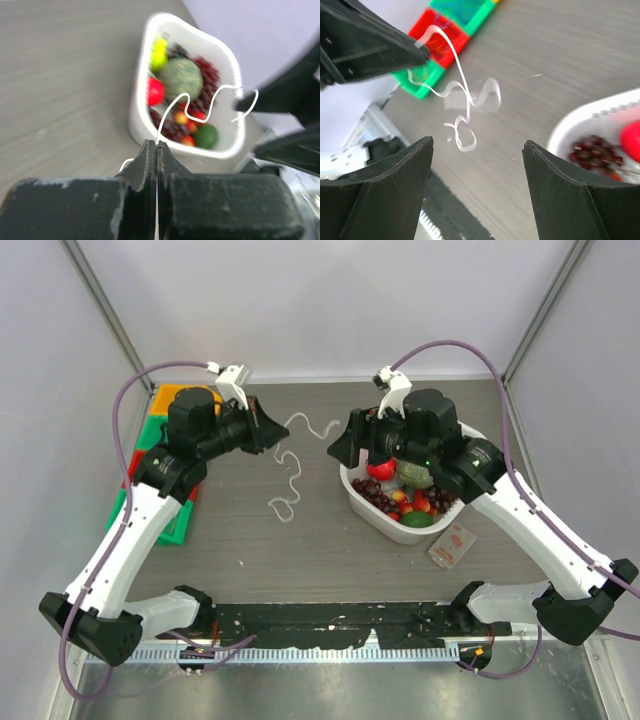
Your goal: Untangle the cables
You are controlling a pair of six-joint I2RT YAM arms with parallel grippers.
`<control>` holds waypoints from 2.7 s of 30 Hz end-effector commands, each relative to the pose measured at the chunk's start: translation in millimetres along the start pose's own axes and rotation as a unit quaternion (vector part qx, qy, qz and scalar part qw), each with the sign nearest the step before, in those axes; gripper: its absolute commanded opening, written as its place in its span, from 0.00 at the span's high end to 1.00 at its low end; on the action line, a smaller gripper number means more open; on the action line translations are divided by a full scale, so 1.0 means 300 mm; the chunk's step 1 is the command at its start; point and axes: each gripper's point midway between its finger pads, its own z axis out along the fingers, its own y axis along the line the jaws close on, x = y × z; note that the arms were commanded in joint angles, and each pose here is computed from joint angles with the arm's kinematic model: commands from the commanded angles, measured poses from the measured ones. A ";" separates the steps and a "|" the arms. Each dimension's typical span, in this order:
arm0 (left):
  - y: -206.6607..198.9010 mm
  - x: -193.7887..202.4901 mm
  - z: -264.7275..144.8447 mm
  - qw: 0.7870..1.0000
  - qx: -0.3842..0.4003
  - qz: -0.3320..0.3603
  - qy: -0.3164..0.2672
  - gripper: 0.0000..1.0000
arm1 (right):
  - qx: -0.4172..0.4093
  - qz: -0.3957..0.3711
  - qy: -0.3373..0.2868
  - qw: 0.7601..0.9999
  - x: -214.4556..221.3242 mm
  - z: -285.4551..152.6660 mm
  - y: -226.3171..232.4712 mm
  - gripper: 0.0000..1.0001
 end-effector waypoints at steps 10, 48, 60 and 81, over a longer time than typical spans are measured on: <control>0.512 -0.567 -0.112 0.909 -0.341 0.002 -0.241 1.00 | 0.175 -0.029 -0.100 0.979 -0.155 -0.215 -0.168 0.21; 1.533 -0.703 -0.121 0.826 -0.420 -0.126 -0.353 1.00 | 0.294 0.008 -0.060 0.954 -0.255 -0.115 -0.492 0.22; 1.632 -0.360 -0.147 0.805 -0.503 -0.160 -0.271 1.00 | 0.287 0.017 -0.046 0.957 -0.259 -0.092 -0.533 0.22; 1.790 -0.223 -0.098 0.766 -0.571 -0.245 -0.163 1.00 | 0.284 0.030 -0.044 0.957 -0.246 -0.104 -0.531 0.22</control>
